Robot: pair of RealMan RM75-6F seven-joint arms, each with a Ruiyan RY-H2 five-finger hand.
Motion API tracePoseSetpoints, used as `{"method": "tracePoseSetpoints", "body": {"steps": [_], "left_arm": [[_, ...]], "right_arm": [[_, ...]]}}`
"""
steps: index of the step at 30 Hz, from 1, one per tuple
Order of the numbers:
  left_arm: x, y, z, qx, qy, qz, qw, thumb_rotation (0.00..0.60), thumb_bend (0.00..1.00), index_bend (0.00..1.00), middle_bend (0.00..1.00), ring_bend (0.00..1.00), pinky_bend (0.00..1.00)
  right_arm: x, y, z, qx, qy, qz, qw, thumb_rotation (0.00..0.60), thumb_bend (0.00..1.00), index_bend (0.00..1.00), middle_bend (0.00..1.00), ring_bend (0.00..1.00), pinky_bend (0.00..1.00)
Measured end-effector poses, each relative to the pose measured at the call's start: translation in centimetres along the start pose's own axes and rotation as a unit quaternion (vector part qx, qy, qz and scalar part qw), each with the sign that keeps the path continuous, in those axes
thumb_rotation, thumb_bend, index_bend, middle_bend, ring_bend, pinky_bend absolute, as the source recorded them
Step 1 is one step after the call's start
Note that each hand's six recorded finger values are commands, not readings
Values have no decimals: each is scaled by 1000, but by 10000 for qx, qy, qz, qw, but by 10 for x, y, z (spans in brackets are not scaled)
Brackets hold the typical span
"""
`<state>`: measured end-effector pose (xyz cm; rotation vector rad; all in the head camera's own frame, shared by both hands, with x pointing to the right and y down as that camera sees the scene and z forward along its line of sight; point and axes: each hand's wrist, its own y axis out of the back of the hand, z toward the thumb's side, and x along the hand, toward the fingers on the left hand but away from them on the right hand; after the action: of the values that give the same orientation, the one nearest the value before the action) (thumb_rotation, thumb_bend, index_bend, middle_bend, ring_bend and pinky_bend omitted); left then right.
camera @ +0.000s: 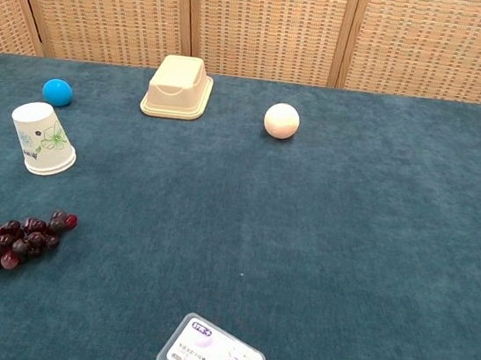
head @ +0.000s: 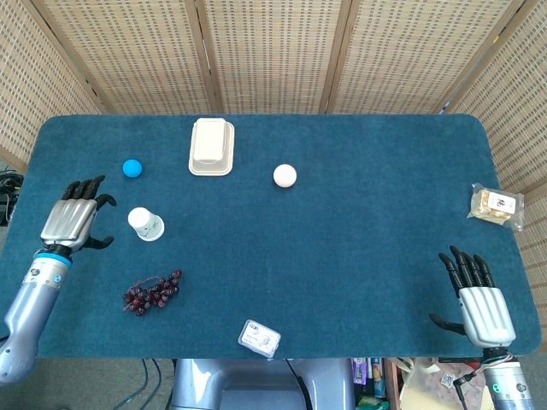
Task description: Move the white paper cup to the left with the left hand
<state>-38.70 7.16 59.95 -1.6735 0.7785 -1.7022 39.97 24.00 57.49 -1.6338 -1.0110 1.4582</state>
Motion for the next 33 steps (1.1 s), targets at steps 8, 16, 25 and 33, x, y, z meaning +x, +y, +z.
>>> {"method": "tracePoseSetpoints", "body": {"steps": [8, 16, 25, 33], "left_arm": [[29, -3, -1, 110, 361, -266, 9989, 600, 243, 313, 0, 0, 0], [39, -12, 8, 102, 380, -460, 9982, 600, 243, 267, 0, 0, 0], [46, -19, 18, 164, 393, -605, 9973, 600, 243, 204, 0, 0, 0], [51, -21, 21, 197, 429, -611, 9970, 600, 243, 204, 0, 0, 0]], "right_arm": [[-1, -1, -2, -11, -16, 11, 10000, 600, 88, 0, 0, 0, 0], [-1, -2, -2, -29, -12, 19, 10000, 600, 89, 0, 0, 0, 0], [-1, -1, -2, -72, -10, 33, 10000, 600, 88, 0, 0, 0, 0], [-1, -2, -2, -77, -12, 52, 10000, 600, 89, 0, 0, 0, 0]]}}
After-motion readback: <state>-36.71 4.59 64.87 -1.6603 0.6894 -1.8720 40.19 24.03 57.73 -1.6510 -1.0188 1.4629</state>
